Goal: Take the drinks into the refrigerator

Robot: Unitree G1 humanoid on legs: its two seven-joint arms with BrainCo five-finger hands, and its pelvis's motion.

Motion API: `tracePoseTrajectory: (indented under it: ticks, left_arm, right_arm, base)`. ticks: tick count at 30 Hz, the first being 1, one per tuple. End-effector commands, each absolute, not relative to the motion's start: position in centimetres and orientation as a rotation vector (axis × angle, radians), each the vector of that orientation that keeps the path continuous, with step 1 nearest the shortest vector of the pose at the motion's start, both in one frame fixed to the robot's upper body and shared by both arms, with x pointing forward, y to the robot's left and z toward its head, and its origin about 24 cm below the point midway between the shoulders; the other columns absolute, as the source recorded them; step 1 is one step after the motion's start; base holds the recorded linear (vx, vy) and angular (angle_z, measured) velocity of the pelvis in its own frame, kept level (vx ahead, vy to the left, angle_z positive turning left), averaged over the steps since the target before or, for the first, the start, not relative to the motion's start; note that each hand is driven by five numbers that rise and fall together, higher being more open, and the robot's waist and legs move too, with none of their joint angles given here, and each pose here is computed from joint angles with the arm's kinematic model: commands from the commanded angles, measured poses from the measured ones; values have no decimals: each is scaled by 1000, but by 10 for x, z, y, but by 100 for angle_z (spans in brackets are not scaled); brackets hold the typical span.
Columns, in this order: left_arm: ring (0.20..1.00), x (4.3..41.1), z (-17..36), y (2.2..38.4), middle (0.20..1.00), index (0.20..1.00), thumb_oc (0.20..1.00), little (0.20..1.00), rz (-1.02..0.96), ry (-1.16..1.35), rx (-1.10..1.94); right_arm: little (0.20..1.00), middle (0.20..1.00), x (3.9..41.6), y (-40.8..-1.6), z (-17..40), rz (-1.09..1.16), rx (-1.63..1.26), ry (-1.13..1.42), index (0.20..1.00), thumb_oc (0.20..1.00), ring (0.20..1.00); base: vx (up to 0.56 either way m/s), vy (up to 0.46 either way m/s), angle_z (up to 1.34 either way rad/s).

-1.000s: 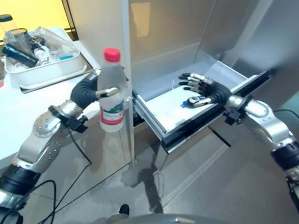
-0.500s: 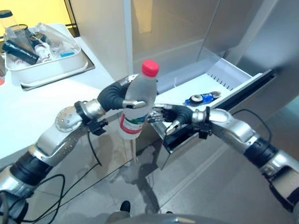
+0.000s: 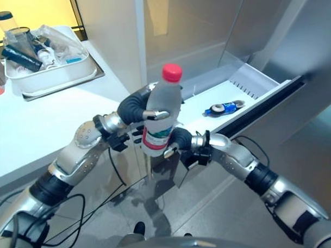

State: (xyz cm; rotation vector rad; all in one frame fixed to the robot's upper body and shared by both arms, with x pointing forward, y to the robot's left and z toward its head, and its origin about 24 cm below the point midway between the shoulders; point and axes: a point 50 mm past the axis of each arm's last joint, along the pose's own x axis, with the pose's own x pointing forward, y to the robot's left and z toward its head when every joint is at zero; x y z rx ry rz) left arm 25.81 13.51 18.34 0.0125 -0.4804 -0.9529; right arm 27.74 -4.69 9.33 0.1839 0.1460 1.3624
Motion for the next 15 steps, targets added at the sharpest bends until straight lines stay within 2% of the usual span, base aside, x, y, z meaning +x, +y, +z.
tracePoseTrajectory:
  ticks: [1,15]
  left_arm:
    - [200,268,235,134,200,200,200,200,-898,-746,-34]
    - [200,269,222,142,200,200,200,200,-839,-714,-76]
  right_arm:
    - [1000,1000,276,-30,123,1412,316,-12,1000,1000,1000]
    - [1000,1000,288,-33,157,1339,397,-200,1000,1000,1000]
  base:
    - [0,0,0]
    - [2,1,-1]
